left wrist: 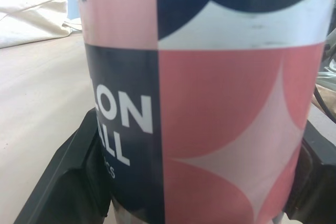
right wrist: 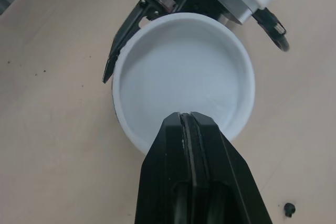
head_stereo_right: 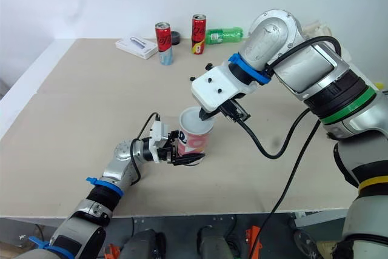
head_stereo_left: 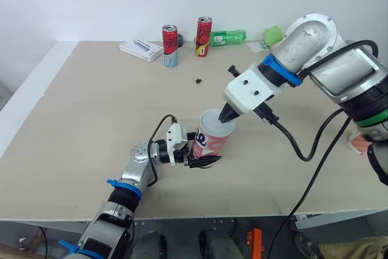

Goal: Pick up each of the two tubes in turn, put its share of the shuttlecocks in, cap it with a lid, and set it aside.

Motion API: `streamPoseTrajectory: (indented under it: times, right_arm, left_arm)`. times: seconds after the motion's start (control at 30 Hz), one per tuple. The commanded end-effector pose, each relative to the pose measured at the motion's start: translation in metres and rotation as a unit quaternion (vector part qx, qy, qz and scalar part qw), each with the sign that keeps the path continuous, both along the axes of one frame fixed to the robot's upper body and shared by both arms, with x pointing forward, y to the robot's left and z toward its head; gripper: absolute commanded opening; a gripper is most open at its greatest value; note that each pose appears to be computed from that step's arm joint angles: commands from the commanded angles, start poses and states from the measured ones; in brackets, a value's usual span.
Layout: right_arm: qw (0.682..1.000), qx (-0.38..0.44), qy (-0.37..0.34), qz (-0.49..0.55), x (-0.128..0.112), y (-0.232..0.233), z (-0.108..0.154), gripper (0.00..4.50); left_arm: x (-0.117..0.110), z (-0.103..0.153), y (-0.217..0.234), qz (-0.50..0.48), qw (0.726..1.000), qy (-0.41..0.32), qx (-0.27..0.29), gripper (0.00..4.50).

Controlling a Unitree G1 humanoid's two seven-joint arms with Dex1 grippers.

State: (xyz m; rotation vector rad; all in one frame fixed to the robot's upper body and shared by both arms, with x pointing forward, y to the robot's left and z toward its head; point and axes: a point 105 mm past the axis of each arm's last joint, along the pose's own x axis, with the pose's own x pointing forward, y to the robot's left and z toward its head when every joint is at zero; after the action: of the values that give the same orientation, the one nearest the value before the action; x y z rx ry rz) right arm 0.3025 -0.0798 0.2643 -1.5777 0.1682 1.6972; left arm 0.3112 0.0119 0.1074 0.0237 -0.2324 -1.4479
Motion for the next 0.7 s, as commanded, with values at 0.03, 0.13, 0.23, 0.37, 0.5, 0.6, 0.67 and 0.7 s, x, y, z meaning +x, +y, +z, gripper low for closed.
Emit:
streamPoseTrajectory:
  times: [0.03, 0.13, 0.23, 0.37, 0.5, 0.6, 0.67, 0.7]
  right_arm:
    - [0.998, -0.056, 0.015, 0.019, -0.007, -0.007, -0.015, 0.02]
    - [0.996, -0.074, 0.016, 0.040, -0.011, -0.004, -0.020, 0.02]
    - [0.994, -0.097, 0.004, 0.057, -0.009, -0.002, -0.026, 0.02]
    - [0.992, -0.107, 0.003, 0.069, -0.009, 0.000, -0.030, 0.02]
    - [0.991, -0.107, 0.013, 0.078, -0.011, 0.006, -0.036, 0.02]
    - [0.991, -0.106, 0.028, 0.078, -0.013, 0.008, -0.041, 0.02]
    - [0.991, -0.101, 0.048, 0.076, -0.017, 0.009, -0.044, 0.02]
    - [0.991, -0.099, 0.056, 0.074, -0.018, 0.009, -0.045, 0.02]
  left_arm:
    - [0.000, -0.018, 0.006, 0.009, 0.999, 0.032, 0.024, 3.53]
    - [0.000, -0.018, 0.005, 0.009, 0.999, 0.032, 0.022, 3.53]
    - [0.000, -0.017, 0.004, 0.010, 0.999, 0.032, 0.019, 3.53]
    - [0.000, -0.018, 0.004, 0.012, 0.999, 0.032, 0.018, 3.53]
    - [-0.001, -0.018, 0.004, 0.014, 0.999, 0.033, 0.015, 3.53]
    - [-0.001, -0.018, 0.005, 0.015, 0.999, 0.033, 0.015, 3.53]
    - [-0.001, -0.018, 0.004, 0.016, 0.999, 0.033, 0.015, 3.53]
    - [0.000, -0.018, 0.004, 0.016, 0.999, 0.032, 0.015, 3.53]
